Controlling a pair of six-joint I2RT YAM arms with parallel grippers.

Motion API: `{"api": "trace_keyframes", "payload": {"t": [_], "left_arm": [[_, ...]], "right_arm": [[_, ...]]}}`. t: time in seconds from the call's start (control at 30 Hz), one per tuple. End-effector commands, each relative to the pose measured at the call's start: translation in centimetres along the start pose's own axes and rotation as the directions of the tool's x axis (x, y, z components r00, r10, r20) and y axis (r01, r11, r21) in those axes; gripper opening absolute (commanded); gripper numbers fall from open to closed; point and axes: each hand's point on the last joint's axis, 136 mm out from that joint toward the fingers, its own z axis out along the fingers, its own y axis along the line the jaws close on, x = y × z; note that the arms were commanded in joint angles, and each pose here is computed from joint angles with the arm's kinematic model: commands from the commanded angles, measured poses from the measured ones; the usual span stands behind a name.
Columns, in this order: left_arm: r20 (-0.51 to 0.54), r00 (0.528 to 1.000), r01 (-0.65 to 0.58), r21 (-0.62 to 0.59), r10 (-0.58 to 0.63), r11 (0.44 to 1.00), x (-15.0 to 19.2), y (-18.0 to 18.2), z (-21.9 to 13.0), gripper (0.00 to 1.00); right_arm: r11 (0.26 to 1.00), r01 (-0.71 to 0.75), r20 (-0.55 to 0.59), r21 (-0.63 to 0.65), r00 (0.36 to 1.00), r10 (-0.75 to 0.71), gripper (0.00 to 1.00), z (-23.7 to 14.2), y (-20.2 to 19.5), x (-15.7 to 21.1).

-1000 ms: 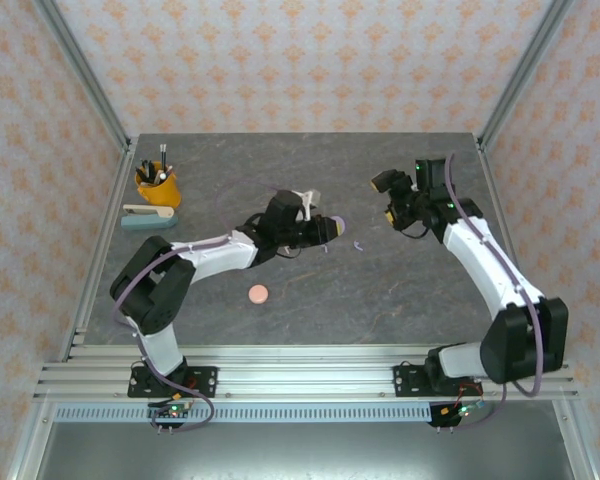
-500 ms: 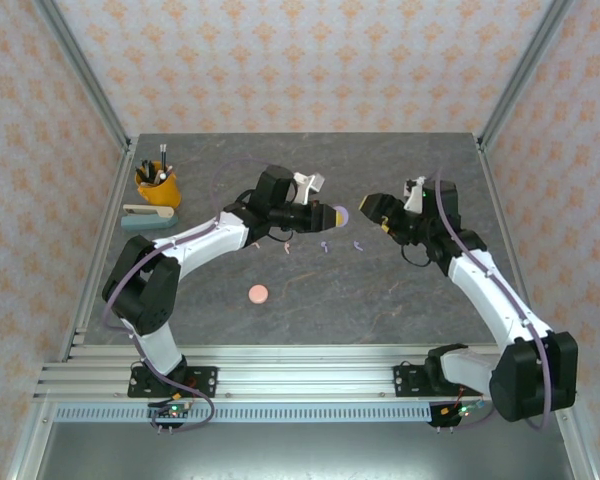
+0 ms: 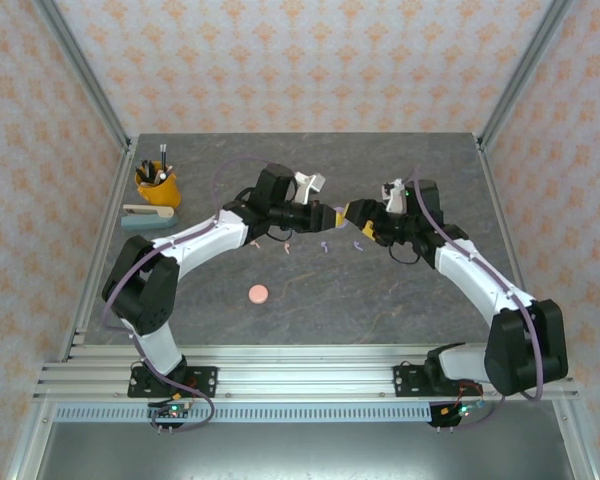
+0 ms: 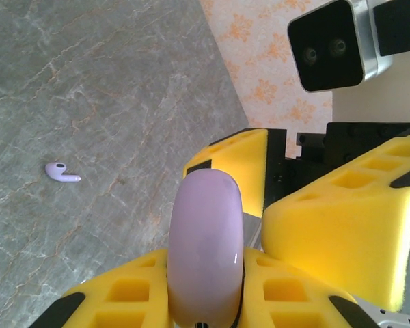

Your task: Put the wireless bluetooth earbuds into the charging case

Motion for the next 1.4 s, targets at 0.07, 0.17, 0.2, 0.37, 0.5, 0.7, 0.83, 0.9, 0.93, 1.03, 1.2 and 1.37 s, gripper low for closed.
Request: {"api": "trace_keyframes", "payload": {"t": [0.07, 0.17, 0.2, 0.37, 0.5, 0.7, 0.83, 0.9, 0.93, 1.03, 1.2, 1.37], "left_arm": [[0.041, 0.997, -0.072, 0.049, 0.07, 0.996, -1.6, -2.7, -1.7, 0.0], [0.051, 0.995, -0.083, 0.057, 0.08, 0.995, -1.8, -3.2, -2.4, 0.0], [0.057, 0.995, -0.089, 0.059, 0.086, 0.994, -2.0, -3.5, -2.7, 0.0], [0.076, 0.99, -0.12, 0.059, 0.115, 0.991, -2.0, -4.5, -4.3, 0.0], [0.074, 0.992, -0.11, 0.047, 0.106, 0.993, -1.9, -4.1, -4.8, 0.0], [0.081, 0.992, -0.103, 0.06, 0.098, 0.993, -2.2, -3.3, -4.7, 0.0], [0.055, 0.995, -0.092, 0.093, 0.087, 0.991, -2.3, -3.3, -4.4, 0.0], [0.044, 0.995, -0.091, 0.105, 0.086, 0.99, -2.3, -3.4, -4.2, 0.0], [0.039, 0.996, -0.089, 0.109, 0.085, 0.99, -2.3, -3.5, -4.2, 0.0], [0.049, 0.995, -0.091, 0.117, 0.085, 0.989, -2.6, -3.8, -4.2, 0.0], [0.075, 0.995, -0.079, 0.135, 0.069, 0.988, -3.1, -4.1, -4.2, 0.0], [0.101, 0.994, -0.065, 0.161, 0.049, 0.985, -3.7, -4.5, -4.2, 0.0]], "right_arm": [[0.999, 0.032, -0.015, 0.017, 0.999, -0.032, 0.75, 0.9, -0.9, 0.5], [0.997, 0.016, -0.009, 0.069, 1.0, -0.016, 0.74, 1.2, -2.7, 0.7], [0.997, 0.008, -0.003, 0.083, 1.0, -0.008, 0.73, 1.3, -3.2, 0.6], [0.987, -0.055, 0.032, 0.152, 0.998, 0.051, 0.7, 1.6, -6.3, 0.0], [0.99, -0.069, 0.035, 0.125, 0.997, 0.065, 0.68, 1.4, -5.7, -0.6], [0.999, 0.001, 0.027, 0.033, 1.0, -0.002, 0.68, -0.7, -1.6, -0.9], [0.998, 0.046, 0.002, -0.05, 0.999, -0.046, 0.66, -1.8, 1.3, -0.8], [0.995, 0.056, -0.001, -0.077, 0.998, -0.057, 0.64, -2.1, 2.4, -1.1], [0.994, 0.059, -0.001, -0.088, 0.998, -0.059, 0.63, -2.1, 2.8, -1.3], [0.99, 0.061, -0.004, -0.125, 0.998, -0.062, 0.59, -2.0, 4.0, -2.0], [0.982, 0.054, -0.031, -0.182, 0.998, -0.061, 0.56, -1.7, 5.4, -2.6], [0.98, 0.057, -0.041, -0.191, 0.997, -0.066, 0.52, -1.7, 5.7, -2.4]]}}
